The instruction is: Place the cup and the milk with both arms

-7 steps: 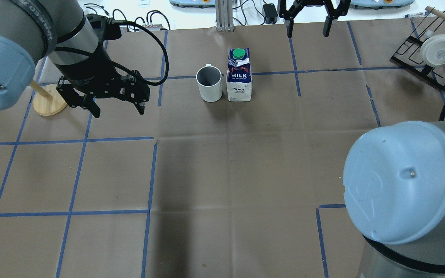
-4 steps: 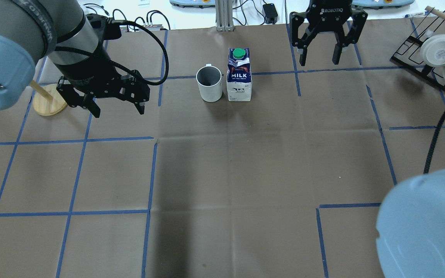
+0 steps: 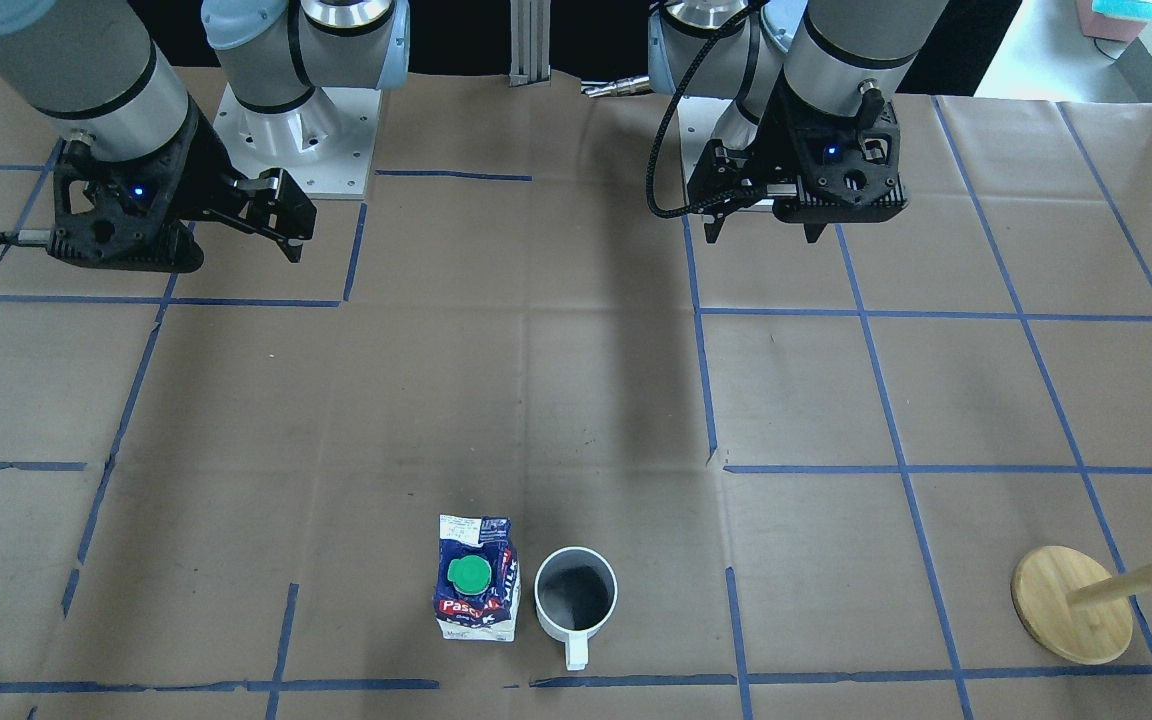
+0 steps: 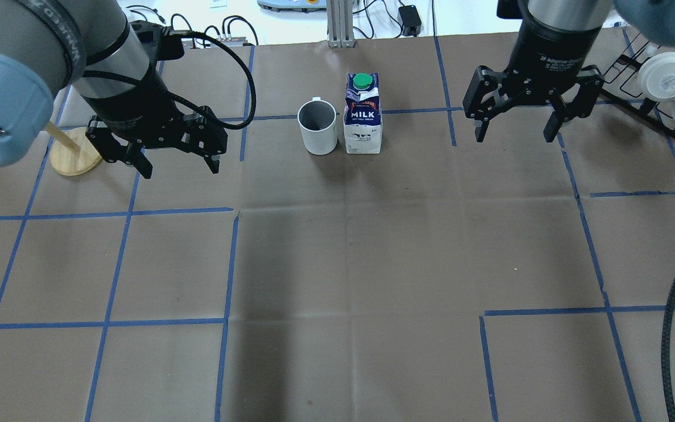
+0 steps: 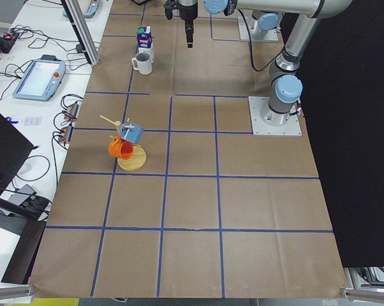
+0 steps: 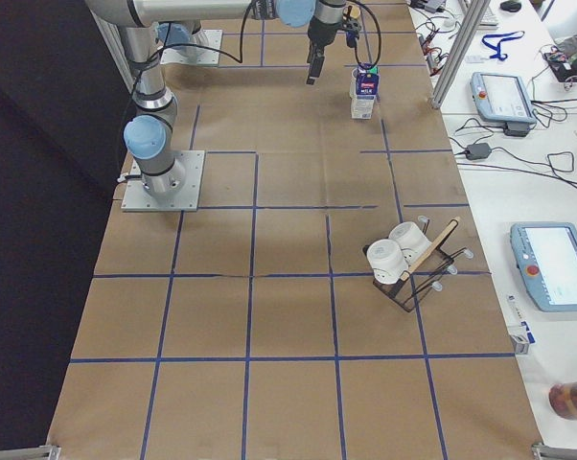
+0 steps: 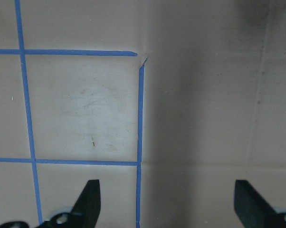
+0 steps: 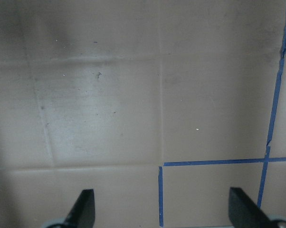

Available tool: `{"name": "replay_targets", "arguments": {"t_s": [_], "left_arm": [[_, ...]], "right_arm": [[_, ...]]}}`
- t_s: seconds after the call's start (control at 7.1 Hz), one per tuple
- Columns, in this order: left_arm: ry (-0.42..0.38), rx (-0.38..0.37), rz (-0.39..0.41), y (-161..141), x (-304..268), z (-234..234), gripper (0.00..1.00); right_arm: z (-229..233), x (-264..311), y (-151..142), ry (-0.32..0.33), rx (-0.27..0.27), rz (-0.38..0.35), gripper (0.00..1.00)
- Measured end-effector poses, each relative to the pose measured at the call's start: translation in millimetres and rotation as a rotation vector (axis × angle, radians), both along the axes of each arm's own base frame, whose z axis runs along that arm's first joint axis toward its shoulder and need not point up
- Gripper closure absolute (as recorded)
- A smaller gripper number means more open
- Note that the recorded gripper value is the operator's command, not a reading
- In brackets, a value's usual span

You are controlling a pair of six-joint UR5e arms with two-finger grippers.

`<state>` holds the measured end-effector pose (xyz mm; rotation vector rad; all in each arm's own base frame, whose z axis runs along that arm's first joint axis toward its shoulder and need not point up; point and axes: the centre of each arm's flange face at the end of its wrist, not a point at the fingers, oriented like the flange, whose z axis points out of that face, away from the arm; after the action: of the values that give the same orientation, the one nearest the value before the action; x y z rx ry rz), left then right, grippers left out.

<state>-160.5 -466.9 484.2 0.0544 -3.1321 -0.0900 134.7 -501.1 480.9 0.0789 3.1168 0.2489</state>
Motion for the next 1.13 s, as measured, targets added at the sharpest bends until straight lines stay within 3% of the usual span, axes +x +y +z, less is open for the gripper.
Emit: {"name": "replay_targets", "arguments": {"t_s": [0.56,1.13], "left_arm": [[0.0,0.001,0.0,0,0,0,0.01],[0.0,0.001,0.0,0,0,0,0.01]], "right_arm": [[-3,0,47,0.011,-0.094,-0.057,0.0],[2,-2,50,0.032,-0.141,-0.082,0.0]]}}
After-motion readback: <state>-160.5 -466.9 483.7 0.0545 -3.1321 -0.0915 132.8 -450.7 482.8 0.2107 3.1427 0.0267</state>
